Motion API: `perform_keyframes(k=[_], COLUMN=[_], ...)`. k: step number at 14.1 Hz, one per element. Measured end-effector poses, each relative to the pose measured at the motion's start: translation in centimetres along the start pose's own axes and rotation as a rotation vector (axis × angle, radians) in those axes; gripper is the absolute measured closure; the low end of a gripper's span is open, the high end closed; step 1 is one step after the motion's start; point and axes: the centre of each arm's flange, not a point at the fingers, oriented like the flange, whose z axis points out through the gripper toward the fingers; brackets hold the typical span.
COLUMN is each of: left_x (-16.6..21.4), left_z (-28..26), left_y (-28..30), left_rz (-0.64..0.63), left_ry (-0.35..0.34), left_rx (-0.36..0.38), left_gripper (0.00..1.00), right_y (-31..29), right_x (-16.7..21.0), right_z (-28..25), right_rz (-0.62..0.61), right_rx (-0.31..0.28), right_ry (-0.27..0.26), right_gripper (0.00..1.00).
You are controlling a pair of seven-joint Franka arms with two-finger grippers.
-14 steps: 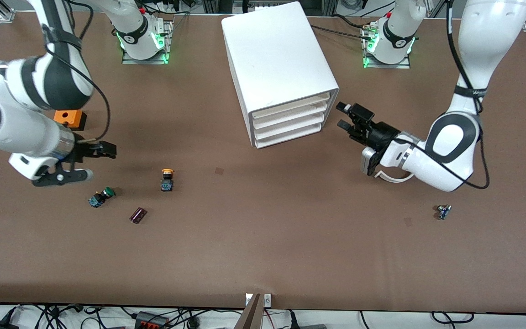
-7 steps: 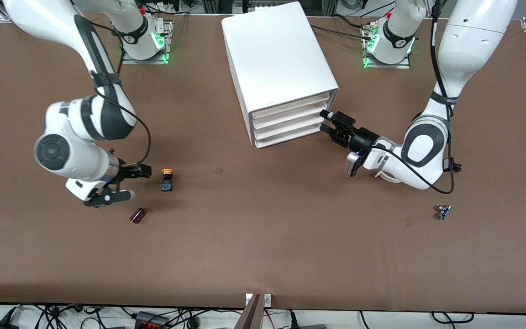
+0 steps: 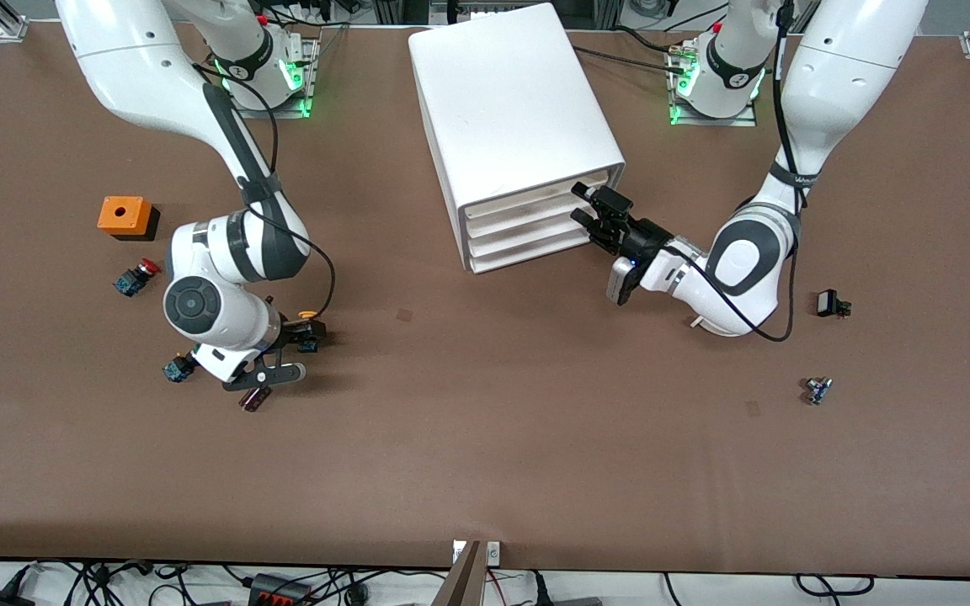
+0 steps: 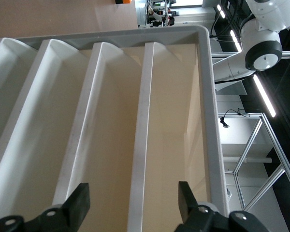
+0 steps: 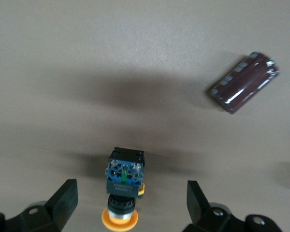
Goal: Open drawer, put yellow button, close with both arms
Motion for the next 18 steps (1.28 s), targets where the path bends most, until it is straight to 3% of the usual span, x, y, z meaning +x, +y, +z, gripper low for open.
perform_keyframes(k=[2, 3, 7, 9, 12, 13, 15, 18], left_x=[-0.1, -0.1, 0.3, 0.3, 0.3, 0.3, 0.4, 1.0], left_z=[0.3, 0.7, 1.9, 1.9, 1.8, 1.8, 1.2, -0.6], left_y=[-0.1, -0.1, 0.2, 0.2, 0.2, 0.2, 0.3, 0.5], left_rz=[0.026, 0.034, 0.05, 0.053, 0.055, 0.056, 0.061, 0.076], left_ry=[-0.003, -0.008, -0.023, -0.022, -0.021, -0.019, -0.01, 0.015], left_rx=[-0.005, -0.008, -0.014, -0.012, -0.011, -0.01, -0.003, 0.023], left_gripper=[0.41, 0.42, 0.84, 0.85, 0.85, 0.85, 0.85, 0.85], right_y=[-0.1, -0.4, -1.3, -1.3, -1.2, -1.2, -1.2, -1.2], right_x=[-0.1, -0.2, -0.4, -0.4, -0.5, -0.6, -0.6, -0.5], right_z=[1.7, 2.3, 3.2, 3.2, 3.5, 3.5, 3.5, 3.2], right_rz=[-0.002, -0.006, -0.019, -0.017, -0.016, -0.015, -0.014, -0.014], right_rx=[-0.003, -0.005, -0.008, -0.009, -0.009, -0.009, -0.009, -0.008], right_ry=[-0.021, -0.029, -0.044, -0.046, -0.052, -0.054, -0.054, -0.048], right_gripper=[0.0, 0.0, 0.04, 0.2, 0.27, 0.34, 0.59, 0.6])
